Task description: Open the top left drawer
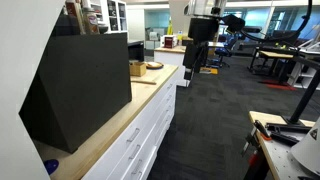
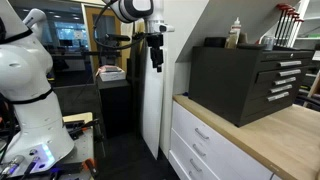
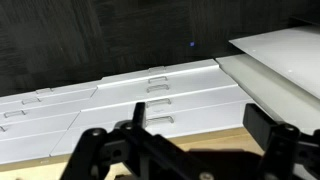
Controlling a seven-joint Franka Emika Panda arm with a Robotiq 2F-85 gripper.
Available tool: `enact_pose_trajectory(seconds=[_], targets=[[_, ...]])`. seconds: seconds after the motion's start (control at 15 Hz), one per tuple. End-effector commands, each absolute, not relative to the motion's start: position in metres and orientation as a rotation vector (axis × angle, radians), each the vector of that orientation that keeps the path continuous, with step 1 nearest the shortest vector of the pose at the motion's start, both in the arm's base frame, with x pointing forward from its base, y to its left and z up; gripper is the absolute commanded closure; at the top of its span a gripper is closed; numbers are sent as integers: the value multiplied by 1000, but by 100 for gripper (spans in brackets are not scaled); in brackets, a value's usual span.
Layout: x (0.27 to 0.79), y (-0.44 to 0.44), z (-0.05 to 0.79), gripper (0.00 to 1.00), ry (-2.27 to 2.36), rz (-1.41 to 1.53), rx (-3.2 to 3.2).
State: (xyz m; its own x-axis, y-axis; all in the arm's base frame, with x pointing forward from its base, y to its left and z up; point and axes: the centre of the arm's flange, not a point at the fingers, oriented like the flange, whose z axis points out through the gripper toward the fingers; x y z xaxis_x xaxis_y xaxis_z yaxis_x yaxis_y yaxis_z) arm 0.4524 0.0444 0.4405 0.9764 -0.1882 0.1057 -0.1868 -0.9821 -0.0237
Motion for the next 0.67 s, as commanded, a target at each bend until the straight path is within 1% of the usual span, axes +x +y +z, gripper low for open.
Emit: enact_pose_trajectory(seconds=[0.0,0.6], targets=[[452,44,440,0,295,-168,-3110],[459,39,431,0,257,-173,-3130]])
